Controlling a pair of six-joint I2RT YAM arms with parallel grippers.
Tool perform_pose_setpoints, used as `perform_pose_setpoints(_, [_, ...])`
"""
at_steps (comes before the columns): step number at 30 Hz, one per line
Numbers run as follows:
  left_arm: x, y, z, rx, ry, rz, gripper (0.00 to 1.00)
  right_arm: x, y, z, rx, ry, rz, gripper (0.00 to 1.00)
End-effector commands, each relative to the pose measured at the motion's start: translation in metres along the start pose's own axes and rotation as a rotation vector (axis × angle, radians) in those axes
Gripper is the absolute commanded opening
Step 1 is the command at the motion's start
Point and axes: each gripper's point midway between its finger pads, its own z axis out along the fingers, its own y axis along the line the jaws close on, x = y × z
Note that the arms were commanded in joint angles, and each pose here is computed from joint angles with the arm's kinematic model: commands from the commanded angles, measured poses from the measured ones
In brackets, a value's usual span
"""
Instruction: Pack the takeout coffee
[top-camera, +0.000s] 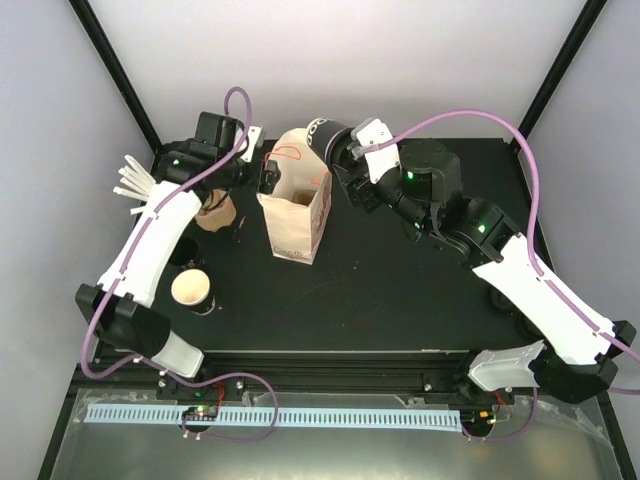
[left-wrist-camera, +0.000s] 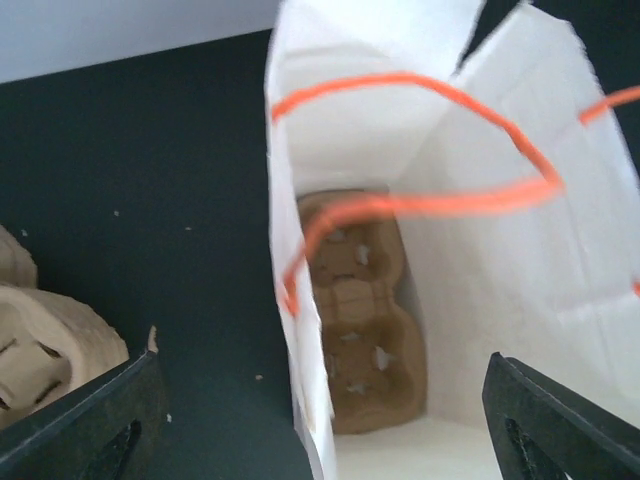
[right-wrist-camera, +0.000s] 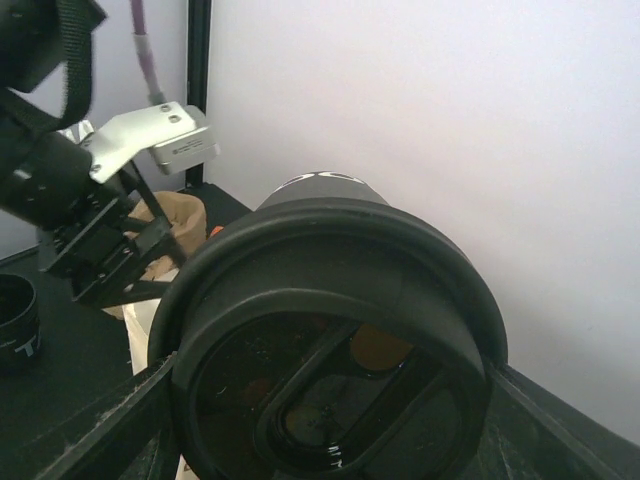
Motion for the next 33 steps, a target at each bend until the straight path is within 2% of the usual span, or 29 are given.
perform_pose_setpoints(1, [-0.011, 0.019, 0.024, -0.105, 0.037, 0.014, 0.88, -0.011, -0.005, -0.007, 0.008, -0.045, 0.005, 0.59])
perform_pose_setpoints(6, [-0.011, 0.015, 0.045, -0.066, 0.113, 0.008, 0.82, -0.012, -0.002, -0.009, -0.011, -0.044, 0.021, 0.58])
perform_pose_setpoints(8, [-0.012, 0.015, 0.046, -0.066, 0.116, 0.010, 0.71, -0.013, 0.000, -0.010, -0.027, -0.043, 0.028, 0.56])
perform_pose_setpoints(9, [-0.014, 0.015, 0.047, -0.066, 0.110, 0.016, 0.60, -0.013, 0.002, -0.009, -0.038, -0.038, 0.031, 0.54])
perform_pose_setpoints(12, [-0.029, 0.006, 0.045, -0.016, 0.063, 0.066, 0.05, -0.009, 0.010, -0.007, -0.081, -0.007, 0.049, 0.51])
perform_pose_setpoints(13, [-0.035, -0.001, 0.042, 0.010, 0.045, 0.090, 0.02, -0.008, 0.011, -0.006, -0.088, 0.011, 0.061, 0.51])
perform_pose_setpoints(19, [-0.059, -0.031, 0.013, 0.022, -0.089, 0.234, 0.01, -0.007, 0.001, -0.008, -0.041, 0.140, 0.138, 0.49])
perform_pose_setpoints(24, [-0.042, -0.070, -0.002, 0.089, -0.189, 0.349, 0.02, 0.020, -0.001, -0.009, -0.007, 0.313, 0.157, 0.49])
perform_pose_setpoints(27, [-0.026, -0.077, -0.001, 0.118, -0.202, 0.325, 0.02, 0.045, -0.002, -0.015, 0.013, 0.418, 0.150, 0.49])
perform_pose_setpoints(33, [-0.015, -0.092, -0.006, 0.200, -0.182, 0.288, 0.01, 0.082, 0.003, -0.030, 0.002, 0.511, 0.159, 0.49])
